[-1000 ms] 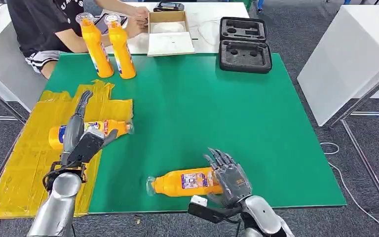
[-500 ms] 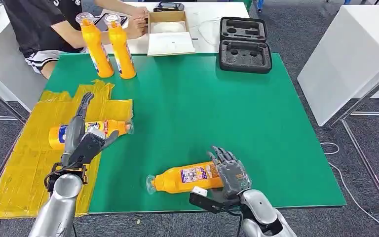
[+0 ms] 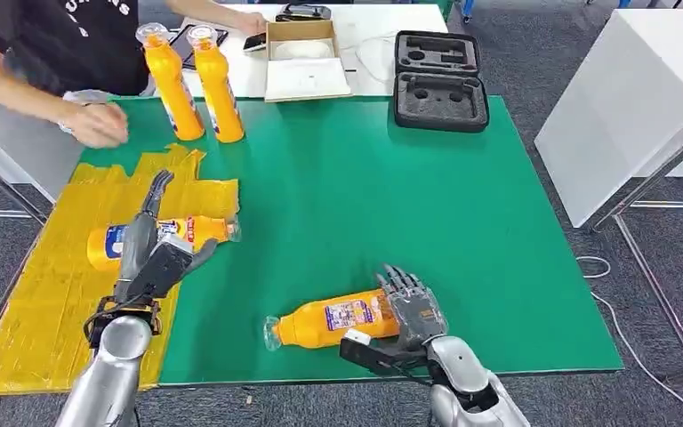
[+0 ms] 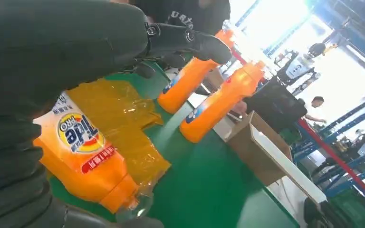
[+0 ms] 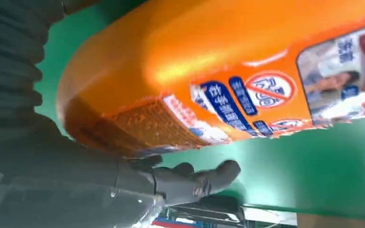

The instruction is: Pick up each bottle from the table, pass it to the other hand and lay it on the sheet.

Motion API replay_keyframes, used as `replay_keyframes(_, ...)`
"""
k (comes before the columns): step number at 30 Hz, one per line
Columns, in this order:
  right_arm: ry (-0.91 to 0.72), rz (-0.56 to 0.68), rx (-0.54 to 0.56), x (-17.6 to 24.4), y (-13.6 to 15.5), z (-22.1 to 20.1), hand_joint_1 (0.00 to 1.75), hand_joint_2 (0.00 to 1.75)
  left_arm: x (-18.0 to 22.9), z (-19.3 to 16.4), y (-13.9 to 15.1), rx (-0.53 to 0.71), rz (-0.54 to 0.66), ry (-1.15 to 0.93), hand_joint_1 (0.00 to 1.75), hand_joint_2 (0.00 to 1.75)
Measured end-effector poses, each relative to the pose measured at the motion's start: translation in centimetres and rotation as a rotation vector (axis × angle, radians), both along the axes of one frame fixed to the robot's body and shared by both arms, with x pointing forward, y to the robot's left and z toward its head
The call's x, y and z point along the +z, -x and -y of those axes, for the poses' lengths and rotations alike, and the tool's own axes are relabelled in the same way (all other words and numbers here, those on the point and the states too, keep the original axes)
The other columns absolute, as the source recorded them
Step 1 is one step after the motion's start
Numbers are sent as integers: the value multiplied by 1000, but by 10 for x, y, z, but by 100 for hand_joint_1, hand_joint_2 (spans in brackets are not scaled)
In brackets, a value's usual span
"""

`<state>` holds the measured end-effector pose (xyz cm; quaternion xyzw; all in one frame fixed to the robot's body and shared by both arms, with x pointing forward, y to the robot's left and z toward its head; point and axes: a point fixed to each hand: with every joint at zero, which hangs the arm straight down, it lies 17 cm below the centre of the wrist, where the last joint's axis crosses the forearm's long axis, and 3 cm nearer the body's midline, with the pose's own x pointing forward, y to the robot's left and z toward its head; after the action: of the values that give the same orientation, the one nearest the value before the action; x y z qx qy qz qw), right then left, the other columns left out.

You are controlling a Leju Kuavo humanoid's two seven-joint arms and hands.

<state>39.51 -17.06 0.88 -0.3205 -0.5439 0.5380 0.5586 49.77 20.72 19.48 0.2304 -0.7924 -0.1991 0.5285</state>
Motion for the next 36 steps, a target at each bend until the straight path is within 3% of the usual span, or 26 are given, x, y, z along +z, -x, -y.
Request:
replay_keyframes(1, 8, -16, 6, -5, -1, -1, 129, 175, 0, 2, 0, -4, -1, 2, 0, 175)
replay_keyframes(2, 11, -26, 8, -7, -3, -2, 162, 175, 0, 3, -1, -6, -2, 7, 0, 175)
replay_keyframes(3, 16, -34, 10, -9, -6, -3, 175, 175, 0, 3, -1, -7, -3, 12, 0, 175)
replay_keyframes(14, 50, -76, 11, -23, -20, 0, 175, 175, 2, 11, -7, -27, -5, 24, 0, 175)
replay_keyframes(28, 54, -83, 0, -27, -17, 4, 175, 175, -1, 11, -7, -28, -13, 39, 0, 175)
replay_keyframes(31, -19, -24, -36, -12, -22, 7, 175, 175, -2, 11, -6, -28, -16, 43, 0, 175)
replay_keyframes(36, -333, 166, -124, 42, -22, 11, 175, 175, -13, 18, 3, -70, -43, 79, 0, 175)
